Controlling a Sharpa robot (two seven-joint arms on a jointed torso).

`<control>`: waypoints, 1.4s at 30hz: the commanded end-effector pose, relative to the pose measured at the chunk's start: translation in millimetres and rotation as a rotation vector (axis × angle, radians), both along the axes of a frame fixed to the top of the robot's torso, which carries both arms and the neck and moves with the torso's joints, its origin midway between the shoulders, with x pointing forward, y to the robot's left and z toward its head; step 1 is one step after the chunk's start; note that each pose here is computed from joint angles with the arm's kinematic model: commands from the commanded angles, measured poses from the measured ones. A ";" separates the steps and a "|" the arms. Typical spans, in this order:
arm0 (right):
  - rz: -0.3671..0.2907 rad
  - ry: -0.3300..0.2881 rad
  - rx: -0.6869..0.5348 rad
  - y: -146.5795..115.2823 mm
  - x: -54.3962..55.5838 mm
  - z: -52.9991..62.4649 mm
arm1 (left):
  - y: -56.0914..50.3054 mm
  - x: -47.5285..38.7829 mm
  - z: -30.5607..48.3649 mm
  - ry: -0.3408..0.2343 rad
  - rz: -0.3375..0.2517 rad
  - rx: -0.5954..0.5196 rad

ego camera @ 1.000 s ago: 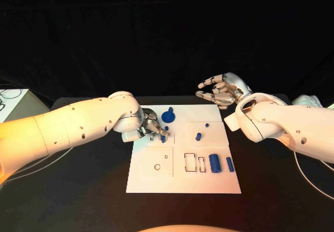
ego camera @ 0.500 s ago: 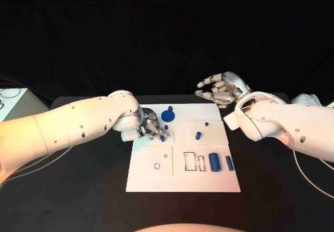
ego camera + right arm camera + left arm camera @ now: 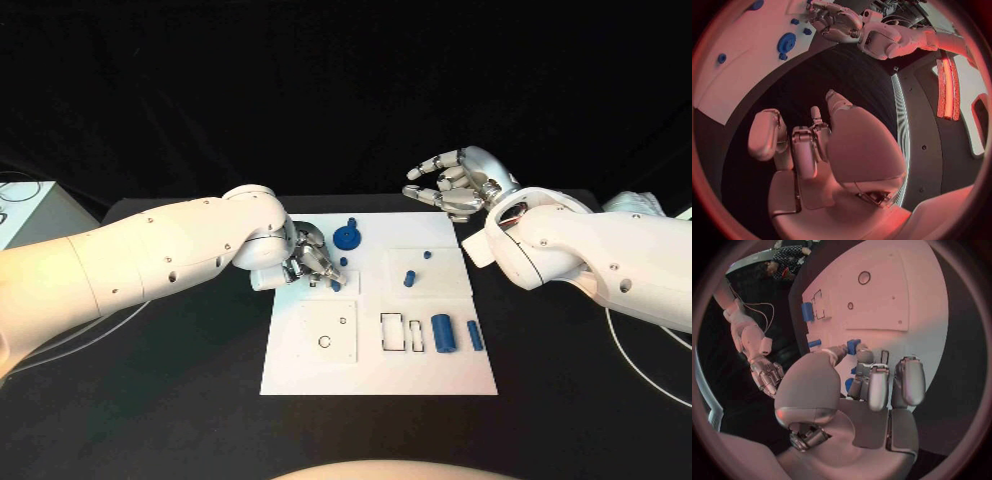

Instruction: Assemble the parts on the task board

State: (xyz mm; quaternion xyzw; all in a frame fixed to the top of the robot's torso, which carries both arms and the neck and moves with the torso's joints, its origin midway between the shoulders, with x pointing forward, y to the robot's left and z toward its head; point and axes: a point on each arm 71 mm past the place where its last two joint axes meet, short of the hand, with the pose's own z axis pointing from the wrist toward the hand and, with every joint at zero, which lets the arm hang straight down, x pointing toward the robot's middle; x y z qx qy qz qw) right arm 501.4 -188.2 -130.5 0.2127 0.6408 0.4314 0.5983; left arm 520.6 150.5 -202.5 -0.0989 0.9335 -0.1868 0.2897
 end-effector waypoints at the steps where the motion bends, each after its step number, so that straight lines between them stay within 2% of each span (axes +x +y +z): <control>1: 0.019 0.003 -0.005 1.9 -0.6 -0.5 | -4.0 -1.1 -0.6 0.011 -0.018 -0.007; 11: 0.024 0.006 -0.005 2.4 -0.7 -0.8 | -2.6 -0.3 -0.8 0.010 -0.011 -0.018; 23: 0.022 0.009 -0.006 0.6 -0.8 -1.6 | 2.1 -3.7 3.9 -0.022 0.056 -0.105; 32: 0.014 0.009 -0.007 -2.6 -0.7 -1.7 | 8.1 -5.6 10.7 -0.071 0.096 -0.148; 42: 0.013 0.009 -0.007 -3.3 -0.6 -2.2 | 7.7 -2.1 11.9 -0.167 0.081 -0.081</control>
